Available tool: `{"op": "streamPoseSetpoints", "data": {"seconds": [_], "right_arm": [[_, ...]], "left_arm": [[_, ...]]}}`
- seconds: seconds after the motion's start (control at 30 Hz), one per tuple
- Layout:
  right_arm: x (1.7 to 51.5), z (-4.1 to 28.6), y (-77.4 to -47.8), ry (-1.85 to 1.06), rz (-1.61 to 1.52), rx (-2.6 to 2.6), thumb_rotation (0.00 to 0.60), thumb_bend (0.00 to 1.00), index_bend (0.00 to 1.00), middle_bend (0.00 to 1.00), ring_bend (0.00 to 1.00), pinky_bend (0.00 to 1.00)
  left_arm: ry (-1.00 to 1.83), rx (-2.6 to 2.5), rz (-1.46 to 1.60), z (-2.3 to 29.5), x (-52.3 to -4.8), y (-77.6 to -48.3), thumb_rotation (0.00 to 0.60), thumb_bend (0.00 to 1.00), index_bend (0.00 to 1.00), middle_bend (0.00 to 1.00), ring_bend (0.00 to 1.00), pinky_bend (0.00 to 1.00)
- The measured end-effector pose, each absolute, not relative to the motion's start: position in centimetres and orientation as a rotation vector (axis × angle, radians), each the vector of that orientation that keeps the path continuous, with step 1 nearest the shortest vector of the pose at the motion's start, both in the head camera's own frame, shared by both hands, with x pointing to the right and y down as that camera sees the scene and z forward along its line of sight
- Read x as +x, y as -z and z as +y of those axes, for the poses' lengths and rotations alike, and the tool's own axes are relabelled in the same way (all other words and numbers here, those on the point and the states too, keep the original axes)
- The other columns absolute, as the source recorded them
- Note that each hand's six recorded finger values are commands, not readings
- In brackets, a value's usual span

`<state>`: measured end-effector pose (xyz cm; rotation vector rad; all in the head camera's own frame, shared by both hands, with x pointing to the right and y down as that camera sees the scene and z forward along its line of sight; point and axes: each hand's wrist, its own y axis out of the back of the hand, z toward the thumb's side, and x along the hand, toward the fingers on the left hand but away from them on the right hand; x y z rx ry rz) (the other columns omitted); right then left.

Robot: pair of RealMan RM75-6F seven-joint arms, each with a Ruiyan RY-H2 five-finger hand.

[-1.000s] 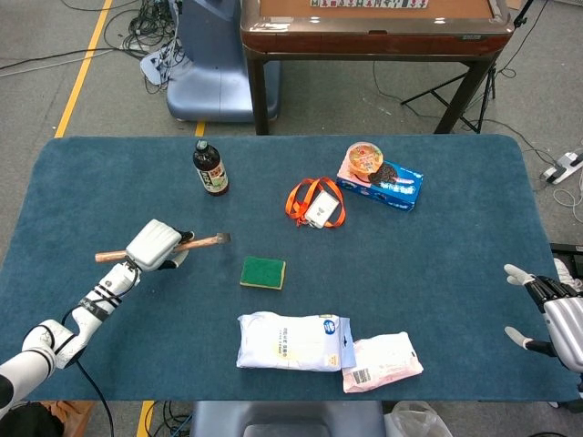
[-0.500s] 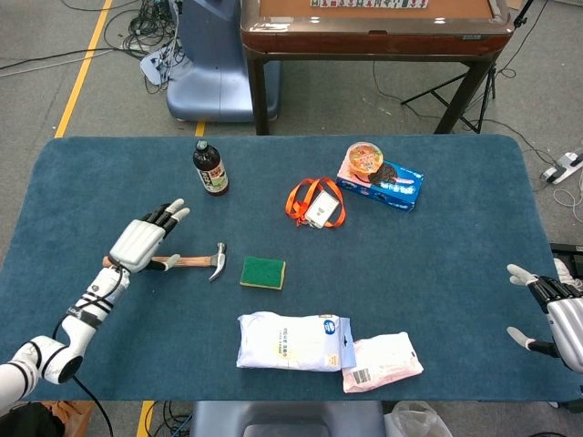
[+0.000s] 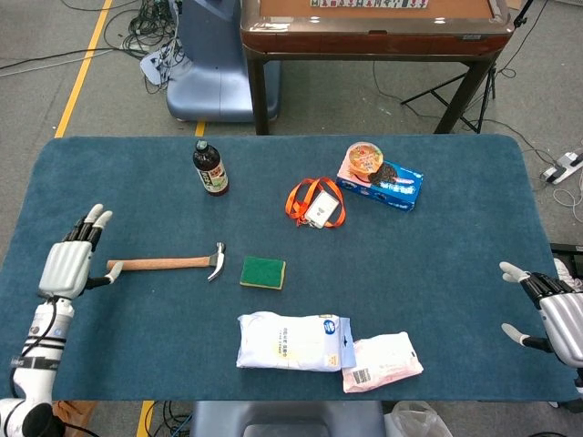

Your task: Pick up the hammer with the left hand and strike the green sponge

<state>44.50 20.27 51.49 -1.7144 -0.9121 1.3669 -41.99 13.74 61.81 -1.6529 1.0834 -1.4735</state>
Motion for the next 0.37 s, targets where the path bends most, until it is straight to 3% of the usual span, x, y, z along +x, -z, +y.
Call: {"op": "streamPoseSetpoints", "data": {"seconds": [0.37], "right_arm": [[43.7, 20.3, -52.2, -1.347, -0.894, -1.727, 0.6, 0.13, 0.17, 0.31, 0.26, 0.38]], "left_arm": [[1.653, -1.504, 1.14, 22.1, -45.7, -57.5, 0.6, 0.27, 0.09, 0.0, 0.06, 0.21]]}}
